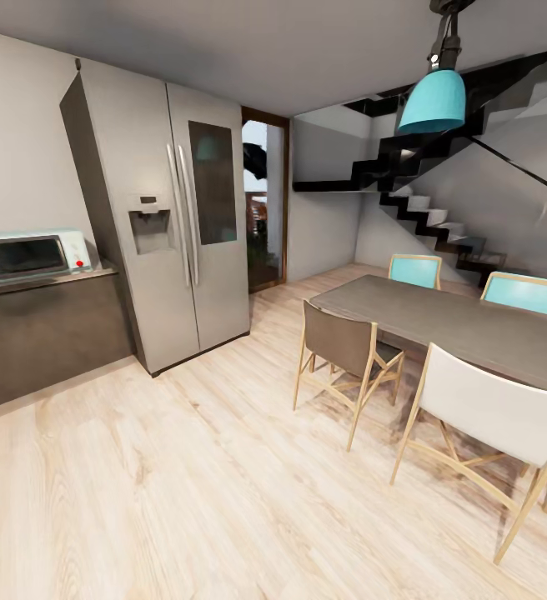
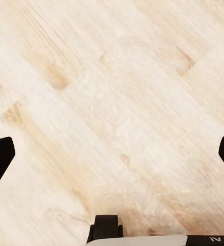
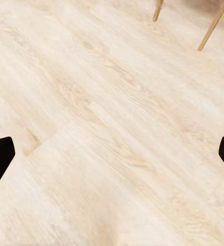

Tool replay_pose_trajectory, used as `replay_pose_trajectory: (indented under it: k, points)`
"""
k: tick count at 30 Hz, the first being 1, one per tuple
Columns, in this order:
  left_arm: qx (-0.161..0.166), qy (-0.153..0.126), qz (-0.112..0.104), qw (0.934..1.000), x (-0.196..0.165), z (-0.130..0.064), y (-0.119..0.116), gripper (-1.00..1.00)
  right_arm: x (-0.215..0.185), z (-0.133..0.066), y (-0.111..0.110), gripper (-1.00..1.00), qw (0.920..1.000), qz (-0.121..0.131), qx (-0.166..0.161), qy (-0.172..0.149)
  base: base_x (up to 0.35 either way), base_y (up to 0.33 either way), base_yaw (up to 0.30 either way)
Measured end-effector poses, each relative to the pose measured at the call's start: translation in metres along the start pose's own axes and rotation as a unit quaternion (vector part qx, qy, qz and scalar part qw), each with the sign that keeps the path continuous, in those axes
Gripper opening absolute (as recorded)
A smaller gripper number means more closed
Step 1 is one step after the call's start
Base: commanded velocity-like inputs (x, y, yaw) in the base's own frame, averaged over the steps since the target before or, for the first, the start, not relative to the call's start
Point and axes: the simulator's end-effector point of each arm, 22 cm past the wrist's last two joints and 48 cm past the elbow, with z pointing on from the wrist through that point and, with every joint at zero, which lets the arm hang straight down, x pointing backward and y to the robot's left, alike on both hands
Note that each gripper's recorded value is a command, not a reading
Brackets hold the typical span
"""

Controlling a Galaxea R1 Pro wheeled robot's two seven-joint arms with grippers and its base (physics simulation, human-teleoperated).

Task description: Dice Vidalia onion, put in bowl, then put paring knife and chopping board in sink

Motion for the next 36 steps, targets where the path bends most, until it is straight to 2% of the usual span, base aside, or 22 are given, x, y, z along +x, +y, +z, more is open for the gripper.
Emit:
replay_pose_trajectory:
  k: [6,9,22,36]
  points:
    - [-0.007,0.001,0.001,1.0000,0.001,0.000,0.011,1.00,-0.017,0.000,0.003,1.00,0.9994,0.000,-0.004,-0.034,0.000,0.000,0.000]
    - [-0.010,0.002,0.002,0.9999,0.001,0.000,0.016,1.00,-0.020,0.000,0.004,1.00,0.9992,0.000,-0.005,-0.040,0.000,0.000,0.000]
    - [-0.009,0.005,0.002,0.9999,0.004,0.000,0.016,1.00,-0.018,-0.001,0.003,1.00,0.9992,0.000,-0.003,-0.039,0.000,0.000,0.013]
    - [-0.011,0.008,0.002,0.9999,0.007,0.000,0.018,1.00,-0.017,-0.001,0.002,1.00,0.9993,0.001,-0.001,-0.038,0.000,0.000,0.227]
